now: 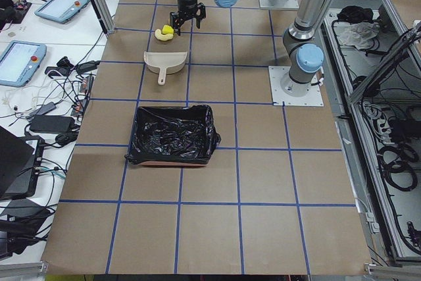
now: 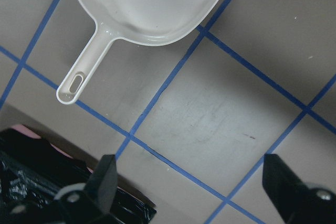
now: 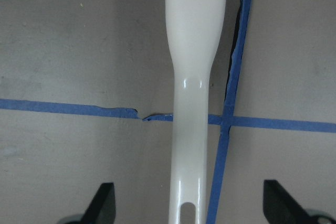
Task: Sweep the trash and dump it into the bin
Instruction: 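Close the left gripper on the dustpan handle and the right gripper on the brush handle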
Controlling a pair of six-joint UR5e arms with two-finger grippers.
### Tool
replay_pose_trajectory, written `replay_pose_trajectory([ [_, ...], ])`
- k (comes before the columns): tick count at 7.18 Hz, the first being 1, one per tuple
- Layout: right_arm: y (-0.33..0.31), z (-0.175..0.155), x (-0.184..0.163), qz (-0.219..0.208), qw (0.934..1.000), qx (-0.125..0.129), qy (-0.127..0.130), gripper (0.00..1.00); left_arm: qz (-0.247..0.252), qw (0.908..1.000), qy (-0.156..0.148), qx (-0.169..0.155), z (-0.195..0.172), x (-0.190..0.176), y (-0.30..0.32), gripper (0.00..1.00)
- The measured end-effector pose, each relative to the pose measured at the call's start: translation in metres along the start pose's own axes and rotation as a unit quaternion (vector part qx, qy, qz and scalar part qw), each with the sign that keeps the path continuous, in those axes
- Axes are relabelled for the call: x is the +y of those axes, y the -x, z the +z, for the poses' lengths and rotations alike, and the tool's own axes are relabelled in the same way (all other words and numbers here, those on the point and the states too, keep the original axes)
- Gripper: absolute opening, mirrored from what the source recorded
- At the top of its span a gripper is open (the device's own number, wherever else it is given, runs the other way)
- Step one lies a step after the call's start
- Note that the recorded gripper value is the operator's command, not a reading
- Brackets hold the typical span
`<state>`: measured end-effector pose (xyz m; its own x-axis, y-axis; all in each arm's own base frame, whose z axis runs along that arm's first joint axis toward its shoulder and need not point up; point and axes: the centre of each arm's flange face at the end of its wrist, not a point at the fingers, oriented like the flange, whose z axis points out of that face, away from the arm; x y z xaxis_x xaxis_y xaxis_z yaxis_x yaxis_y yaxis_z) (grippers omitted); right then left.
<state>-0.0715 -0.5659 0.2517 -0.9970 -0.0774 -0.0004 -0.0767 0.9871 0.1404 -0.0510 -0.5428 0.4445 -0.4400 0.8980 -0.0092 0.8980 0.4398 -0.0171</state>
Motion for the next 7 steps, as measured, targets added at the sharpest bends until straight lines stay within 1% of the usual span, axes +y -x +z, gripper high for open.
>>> replay_pose_trajectory([
  [1, -0.001, 0.009, -0.002, 0.017, 0.9998, -0.004, 0.009, 0.91, 0.050, 0.9987, -0.005, 0.007, 0.019, -0.005, 0.014, 1.00],
  [2, -0.001, 0.016, -0.003, 0.030, 0.9994, -0.007, 0.016, 0.86, 0.096, 0.9954, -0.003, 0.009, 0.040, -0.009, 0.029, 1.00],
  [3, -0.001, 0.022, -0.002, 0.035, 0.9991, -0.009, 0.022, 0.78, 0.127, 0.9918, 0.009, 0.014, 0.059, -0.010, 0.043, 1.00],
  [4, 0.000, 0.027, -0.001, 0.038, 0.9989, -0.011, 0.028, 0.68, 0.156, 0.9872, 0.027, 0.019, 0.073, -0.009, 0.054, 1.00],
  [5, 0.001, 0.029, 0.001, 0.043, 0.9985, -0.012, 0.030, 0.63, 0.192, 0.9805, 0.038, 0.018, 0.084, -0.007, 0.063, 0.99],
  [6, 0.001, 0.031, 0.001, 0.052, 0.9981, -0.013, 0.032, 0.57, 0.214, 0.9758, 0.041, 0.012, 0.094, -0.003, 0.075, 0.98],
  [7, 0.001, 0.031, 0.002, 0.058, 0.9977, -0.013, 0.033, 0.39, 0.219, 0.9749, 0.040, 0.010, 0.102, 0.004, 0.086, 0.98],
])
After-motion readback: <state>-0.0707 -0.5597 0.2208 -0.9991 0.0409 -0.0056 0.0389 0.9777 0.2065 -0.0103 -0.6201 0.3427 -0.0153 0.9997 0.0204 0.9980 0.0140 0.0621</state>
